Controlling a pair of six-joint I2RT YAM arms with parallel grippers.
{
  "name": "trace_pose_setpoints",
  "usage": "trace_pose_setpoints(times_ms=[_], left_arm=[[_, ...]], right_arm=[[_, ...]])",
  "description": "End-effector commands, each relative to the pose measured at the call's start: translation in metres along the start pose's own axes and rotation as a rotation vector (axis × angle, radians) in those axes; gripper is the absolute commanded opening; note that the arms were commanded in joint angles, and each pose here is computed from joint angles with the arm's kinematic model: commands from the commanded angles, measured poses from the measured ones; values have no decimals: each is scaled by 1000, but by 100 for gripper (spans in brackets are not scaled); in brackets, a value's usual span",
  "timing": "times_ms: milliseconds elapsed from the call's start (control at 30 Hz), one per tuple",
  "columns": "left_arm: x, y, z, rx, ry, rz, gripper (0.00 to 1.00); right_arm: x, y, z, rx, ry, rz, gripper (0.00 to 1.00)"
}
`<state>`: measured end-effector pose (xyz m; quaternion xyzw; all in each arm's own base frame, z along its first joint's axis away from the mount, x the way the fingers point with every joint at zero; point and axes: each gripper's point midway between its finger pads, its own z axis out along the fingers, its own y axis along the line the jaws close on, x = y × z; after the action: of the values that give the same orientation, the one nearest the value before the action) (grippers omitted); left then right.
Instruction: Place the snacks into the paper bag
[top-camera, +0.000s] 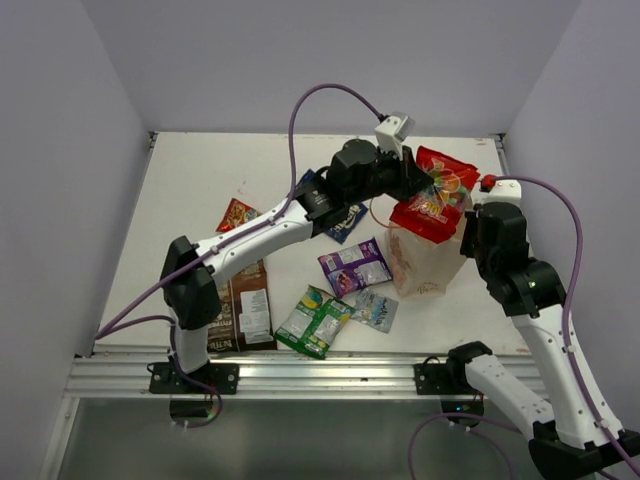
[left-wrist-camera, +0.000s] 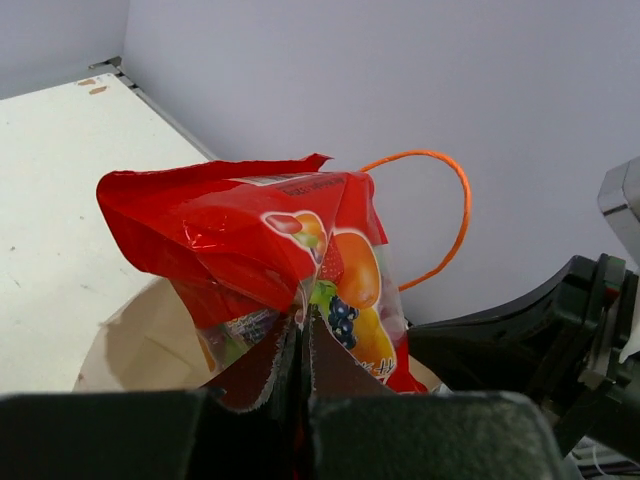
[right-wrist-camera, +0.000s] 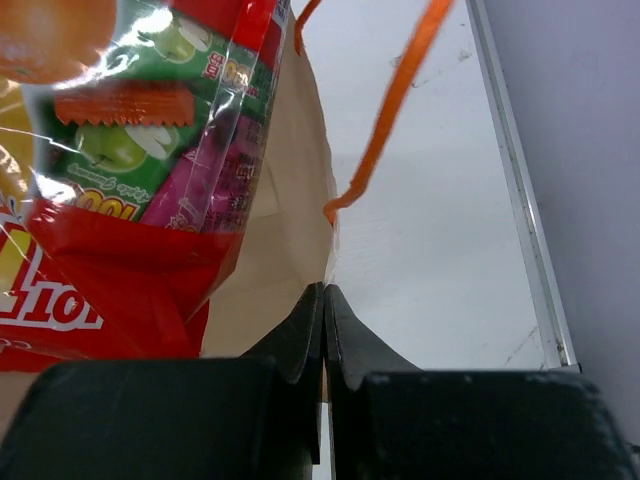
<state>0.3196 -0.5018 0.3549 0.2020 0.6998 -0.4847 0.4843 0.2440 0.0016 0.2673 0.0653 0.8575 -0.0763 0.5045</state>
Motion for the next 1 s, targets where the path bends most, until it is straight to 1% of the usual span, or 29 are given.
trace_pose_setpoints(times_ms=[0, 167, 200, 267, 300, 333, 367, 433, 467, 500, 533, 567, 700, 733, 767, 833, 867, 900, 933, 967], left_arm=[[-69, -56, -22, 169, -231, 10, 0], [-45, -46, -10, 129, -169, 13, 0], [-50, -50, -9, 132, -171, 16, 0], [-31, -44, 2, 99, -101, 24, 0], [-37, -49, 3, 103, -104, 34, 0], [-25, -47, 7, 84, -69, 46, 0], [-25, -49, 8, 83, -68, 52, 5], [-20, -49, 10, 69, -64, 61, 20], [-17, -47, 11, 59, -61, 72, 24], [-7, -43, 11, 37, -24, 76, 26], [-6, -41, 11, 24, -25, 81, 28], [-4, -38, 12, 12, -21, 88, 32], [0, -33, 14, -10, -8, 97, 33], [4, -31, 16, -12, -1, 100, 34], [4, -31, 16, -12, 1, 98, 36], [4, -33, 16, -6, -1, 100, 43], [2, -35, 15, 2, -6, 102, 51], [-2, -38, 15, 12, -16, 106, 55], [-5, -40, 14, 16, -24, 113, 69], [-11, -45, 13, 26, -38, 120, 73]], right_arm=[[0, 4, 0, -19, -8, 0, 0], [1, 4, 0, -20, -6, -1, 0], [1, 4, 0, -21, -6, -2, 0], [0, 4, 0, -20, -8, -1, 0], [1, 4, 1, -18, -7, -1, 0], [1, 4, 1, -18, -7, -1, 0], [1, 4, 1, -20, -7, -2, 0], [1, 5, 1, -21, -6, 0, 0], [0, 4, 0, -20, -9, -1, 0], [1, 4, 0, -20, -6, -1, 0], [1, 4, 0, -18, -8, -1, 0], [0, 4, 0, -19, -11, 2, 0], [1, 4, 1, -18, -7, -1, 0], [1, 4, 1, -20, -8, 0, 0], [1, 4, 1, -20, -8, 0, 0], [1, 4, 1, -21, -8, -1, 0], [1, 4, 1, -21, -8, -1, 0], [1, 4, 1, -21, -6, -1, 0], [1, 4, 1, -20, -6, 0, 0], [1, 5, 1, -21, -6, -2, 0]])
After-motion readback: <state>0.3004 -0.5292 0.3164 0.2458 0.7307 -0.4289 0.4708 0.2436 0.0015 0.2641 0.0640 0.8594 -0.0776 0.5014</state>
